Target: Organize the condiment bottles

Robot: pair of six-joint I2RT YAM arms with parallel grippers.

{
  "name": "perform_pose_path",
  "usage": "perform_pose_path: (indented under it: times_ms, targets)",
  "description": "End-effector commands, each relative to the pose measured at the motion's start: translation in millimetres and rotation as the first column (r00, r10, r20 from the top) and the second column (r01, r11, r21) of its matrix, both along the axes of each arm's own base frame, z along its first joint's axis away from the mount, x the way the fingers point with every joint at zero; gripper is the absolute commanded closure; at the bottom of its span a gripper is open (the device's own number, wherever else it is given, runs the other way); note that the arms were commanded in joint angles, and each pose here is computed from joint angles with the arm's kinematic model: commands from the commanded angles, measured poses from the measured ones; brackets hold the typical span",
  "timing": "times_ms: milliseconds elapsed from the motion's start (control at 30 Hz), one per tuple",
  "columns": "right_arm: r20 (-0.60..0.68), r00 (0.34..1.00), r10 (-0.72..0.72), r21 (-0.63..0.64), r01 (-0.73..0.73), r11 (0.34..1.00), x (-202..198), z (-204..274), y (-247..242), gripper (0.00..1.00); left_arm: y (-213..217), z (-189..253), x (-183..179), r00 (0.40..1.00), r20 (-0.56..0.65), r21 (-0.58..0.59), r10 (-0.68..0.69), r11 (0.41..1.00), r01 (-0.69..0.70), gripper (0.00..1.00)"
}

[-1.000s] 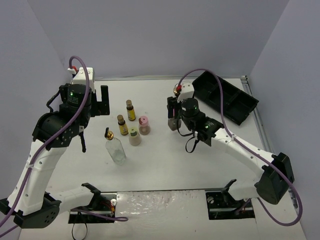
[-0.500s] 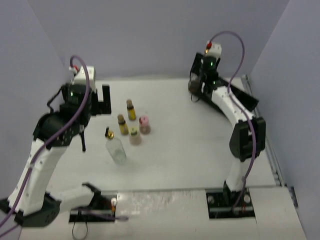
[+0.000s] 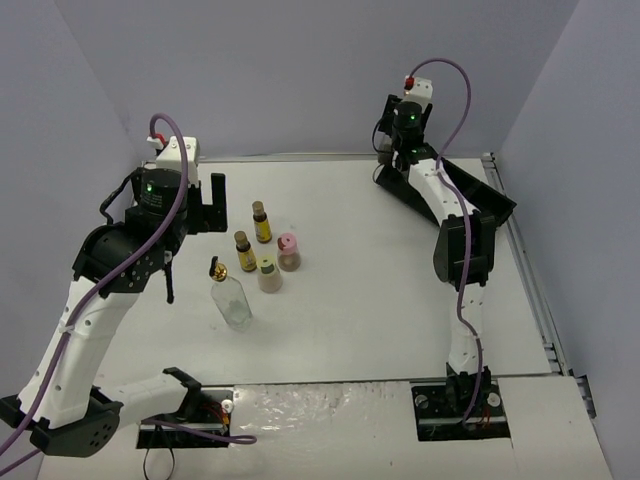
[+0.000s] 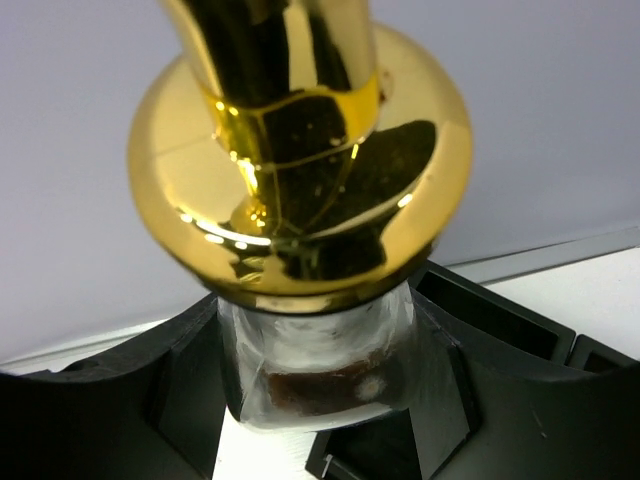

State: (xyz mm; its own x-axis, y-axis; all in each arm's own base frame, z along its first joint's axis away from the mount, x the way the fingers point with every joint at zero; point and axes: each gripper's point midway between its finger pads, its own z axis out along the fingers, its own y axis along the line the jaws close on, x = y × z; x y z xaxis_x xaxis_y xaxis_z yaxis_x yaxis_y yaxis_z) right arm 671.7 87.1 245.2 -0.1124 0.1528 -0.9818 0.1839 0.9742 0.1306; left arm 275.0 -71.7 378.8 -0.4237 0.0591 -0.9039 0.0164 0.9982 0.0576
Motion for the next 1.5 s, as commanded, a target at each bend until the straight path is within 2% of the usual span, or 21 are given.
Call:
perform_pose_path:
  times_ms: [0,200,567,900,1267,1467]
  targets:
    - [0.313,0.947,-0.071,0.061,0.055,0.997,-6,117,-29,1.0,-3,19,11,0.997,0.072,-0.017,-0.005,1.0,0.007,0.03]
    - [0.349,0.93,-0.115,0.07,0.096,0.993,-19,126,-52,1.0,-8,14,15,0.998,0.067,-0.019,-0.016,1.0,0.017,0.03]
    - [0.352,0.92,-0.174,0.045,0.169,0.985,-15,121,-82,1.0,-10,12,16,0.998,0.066,-0.025,-0.023,0.999,0.025,0.03]
    - [0.333,0.93,-0.158,-0.026,0.176,0.984,-1,86,-92,1.0,-10,13,14,0.997,0.071,-0.029,-0.031,0.999,0.033,0.03]
    - [0.299,0.943,-0.148,-0.043,0.169,0.985,1,33,-100,1.0,-12,10,15,0.997,0.067,-0.036,-0.036,0.999,0.039,0.03]
    - [0.289,0.946,-0.145,-0.06,0.169,0.984,2,20,-102,1.0,-14,7,16,0.997,0.065,-0.039,-0.039,0.998,0.042,0.03]
